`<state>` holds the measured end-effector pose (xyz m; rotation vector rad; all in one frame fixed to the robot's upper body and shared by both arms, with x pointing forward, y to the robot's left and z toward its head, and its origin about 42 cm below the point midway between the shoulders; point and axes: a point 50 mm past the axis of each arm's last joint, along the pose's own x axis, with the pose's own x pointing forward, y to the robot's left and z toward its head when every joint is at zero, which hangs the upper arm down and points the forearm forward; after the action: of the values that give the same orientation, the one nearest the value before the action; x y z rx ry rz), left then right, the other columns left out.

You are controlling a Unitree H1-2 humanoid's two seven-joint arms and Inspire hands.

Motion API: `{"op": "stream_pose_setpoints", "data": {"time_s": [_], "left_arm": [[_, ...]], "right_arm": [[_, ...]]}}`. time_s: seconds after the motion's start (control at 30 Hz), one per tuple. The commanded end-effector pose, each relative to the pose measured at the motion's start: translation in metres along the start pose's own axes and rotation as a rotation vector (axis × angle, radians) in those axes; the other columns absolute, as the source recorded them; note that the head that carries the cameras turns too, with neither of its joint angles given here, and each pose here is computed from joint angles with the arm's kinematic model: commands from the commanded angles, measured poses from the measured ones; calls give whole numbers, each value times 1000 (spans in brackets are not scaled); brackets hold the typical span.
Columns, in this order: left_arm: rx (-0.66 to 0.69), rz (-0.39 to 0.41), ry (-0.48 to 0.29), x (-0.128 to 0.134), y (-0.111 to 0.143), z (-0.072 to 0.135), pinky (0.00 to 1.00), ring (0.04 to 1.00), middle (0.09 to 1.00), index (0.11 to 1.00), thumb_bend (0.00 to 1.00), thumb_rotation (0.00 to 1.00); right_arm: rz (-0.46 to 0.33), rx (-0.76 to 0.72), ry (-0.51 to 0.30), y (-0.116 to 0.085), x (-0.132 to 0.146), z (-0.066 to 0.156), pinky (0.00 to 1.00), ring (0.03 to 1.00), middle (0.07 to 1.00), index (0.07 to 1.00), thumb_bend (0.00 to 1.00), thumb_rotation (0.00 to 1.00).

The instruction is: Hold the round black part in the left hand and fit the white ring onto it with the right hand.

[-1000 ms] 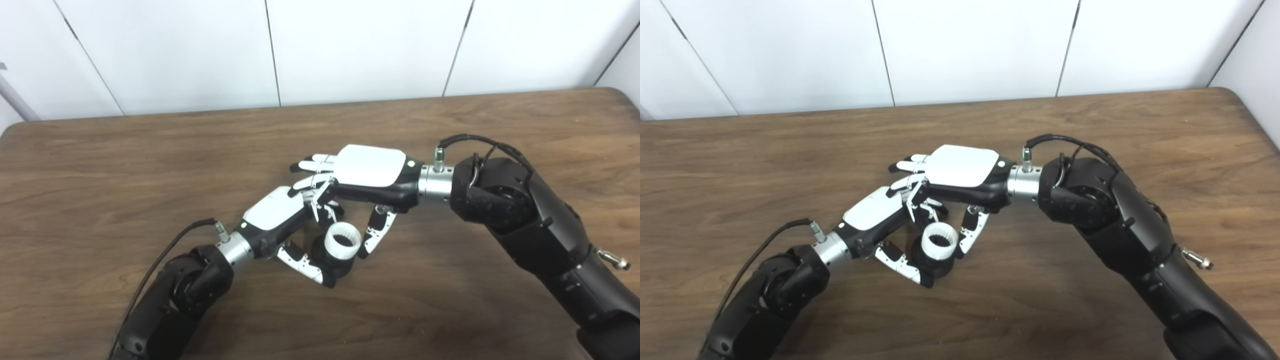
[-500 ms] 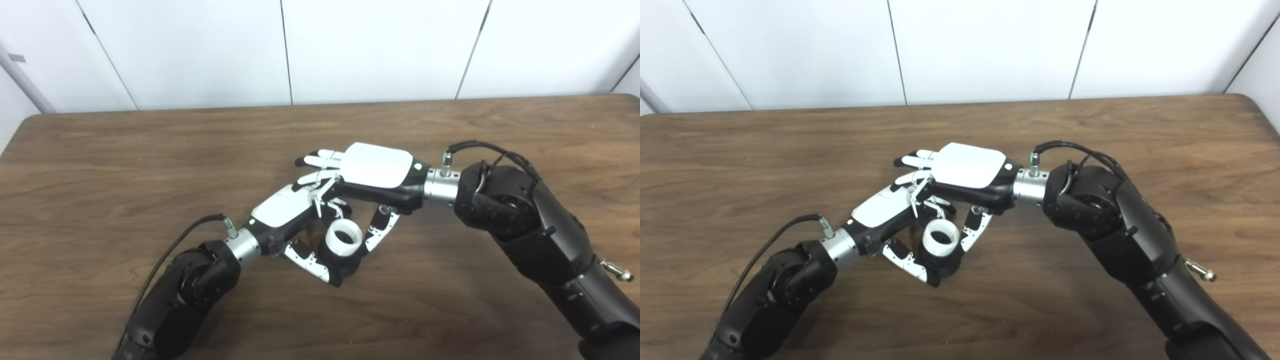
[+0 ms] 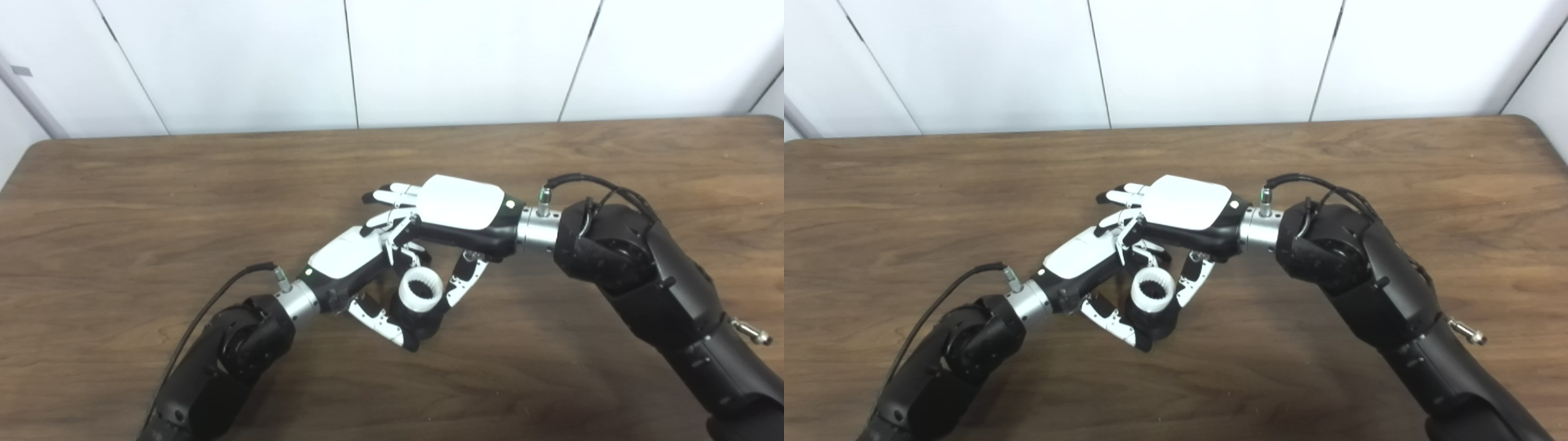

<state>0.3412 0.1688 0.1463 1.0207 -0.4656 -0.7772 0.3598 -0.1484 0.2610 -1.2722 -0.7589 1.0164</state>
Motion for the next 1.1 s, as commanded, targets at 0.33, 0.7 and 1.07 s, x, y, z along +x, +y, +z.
{"op": "stream_pose_setpoints", "data": {"time_s": [0.33, 0.7, 1.07], "left_arm": [[16, 60, -21, 6, 22, 8, 1000, 998, 806, 481, 524, 62], [15, 66, -23, 8, 22, 12, 1000, 999, 819, 481, 524, 61], [20, 59, -33, 8, 20, 15, 1000, 993, 821, 482, 524, 63]], "right_arm": [[-22, -44, -45, -17, -7, 4, 1000, 1000, 882, 482, 526, 141], [-14, -34, -53, -16, -5, 7, 1000, 1000, 889, 482, 525, 142], [-16, -34, -53, -17, -1, 3, 1000, 1000, 873, 482, 526, 142]]}}
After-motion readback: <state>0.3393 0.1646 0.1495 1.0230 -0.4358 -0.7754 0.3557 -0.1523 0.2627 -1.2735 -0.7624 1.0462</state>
